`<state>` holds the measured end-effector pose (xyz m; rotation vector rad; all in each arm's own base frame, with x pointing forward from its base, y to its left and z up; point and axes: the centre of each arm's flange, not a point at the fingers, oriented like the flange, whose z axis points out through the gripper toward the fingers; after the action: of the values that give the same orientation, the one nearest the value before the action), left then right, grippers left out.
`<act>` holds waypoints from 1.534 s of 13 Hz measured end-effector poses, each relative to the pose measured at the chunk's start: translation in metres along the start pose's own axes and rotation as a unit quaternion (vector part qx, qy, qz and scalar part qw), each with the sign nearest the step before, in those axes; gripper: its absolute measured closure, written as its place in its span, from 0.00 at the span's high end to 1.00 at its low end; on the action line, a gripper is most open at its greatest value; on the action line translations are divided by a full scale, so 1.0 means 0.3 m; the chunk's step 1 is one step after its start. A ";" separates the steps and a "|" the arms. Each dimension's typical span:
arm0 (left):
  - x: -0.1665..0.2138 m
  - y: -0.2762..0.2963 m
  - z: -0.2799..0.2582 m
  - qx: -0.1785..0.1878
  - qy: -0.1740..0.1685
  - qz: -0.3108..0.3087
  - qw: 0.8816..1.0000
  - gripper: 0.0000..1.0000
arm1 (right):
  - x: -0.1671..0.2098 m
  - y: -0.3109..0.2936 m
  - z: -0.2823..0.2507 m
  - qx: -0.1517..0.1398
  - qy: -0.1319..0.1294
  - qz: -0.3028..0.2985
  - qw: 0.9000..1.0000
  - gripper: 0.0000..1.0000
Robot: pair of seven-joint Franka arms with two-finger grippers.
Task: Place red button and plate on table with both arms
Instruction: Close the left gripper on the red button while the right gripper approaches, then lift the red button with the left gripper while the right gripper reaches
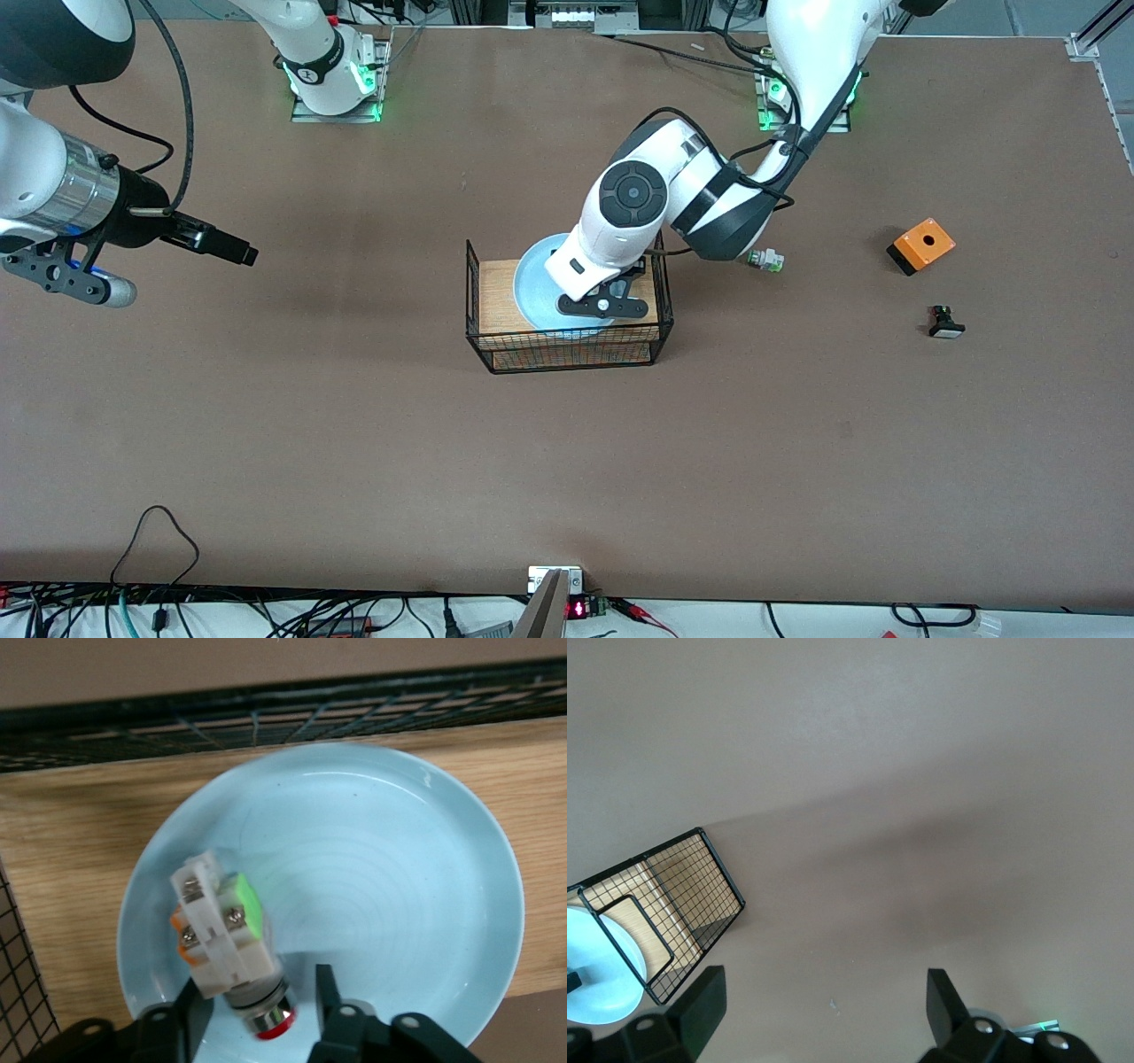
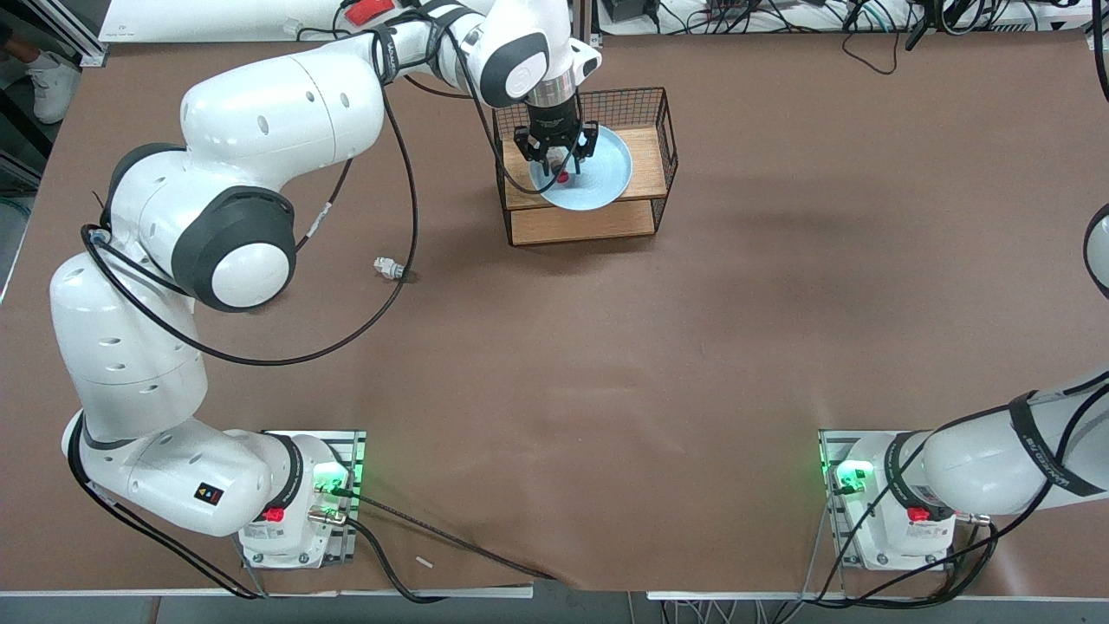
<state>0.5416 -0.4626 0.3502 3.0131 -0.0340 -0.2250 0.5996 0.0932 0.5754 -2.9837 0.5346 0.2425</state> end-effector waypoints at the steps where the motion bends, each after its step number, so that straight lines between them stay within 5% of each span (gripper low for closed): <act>1: 0.000 0.000 0.001 0.007 0.006 0.005 1.000 0.39 | -0.002 -0.003 0.000 0.000 0.000 0.000 1.000 1.00; 2: 0.002 -0.002 0.001 0.015 0.013 0.010 1.000 0.31 | -0.003 -0.008 0.001 0.000 0.001 -0.002 1.000 1.00; 12: 0.003 0.003 -0.033 0.016 0.023 0.011 1.000 0.31 | -0.076 -0.204 0.050 0.005 0.016 0.048 0.999 1.00; 20: -0.059 -0.026 -0.405 0.040 0.024 -0.007 0.999 0.31 | -0.138 -0.333 0.082 0.013 0.027 0.125 0.992 1.00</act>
<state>0.5423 -0.4401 0.4713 3.0980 -0.0189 -0.1575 0.5931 0.2034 0.5656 -2.9002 0.9126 0.1717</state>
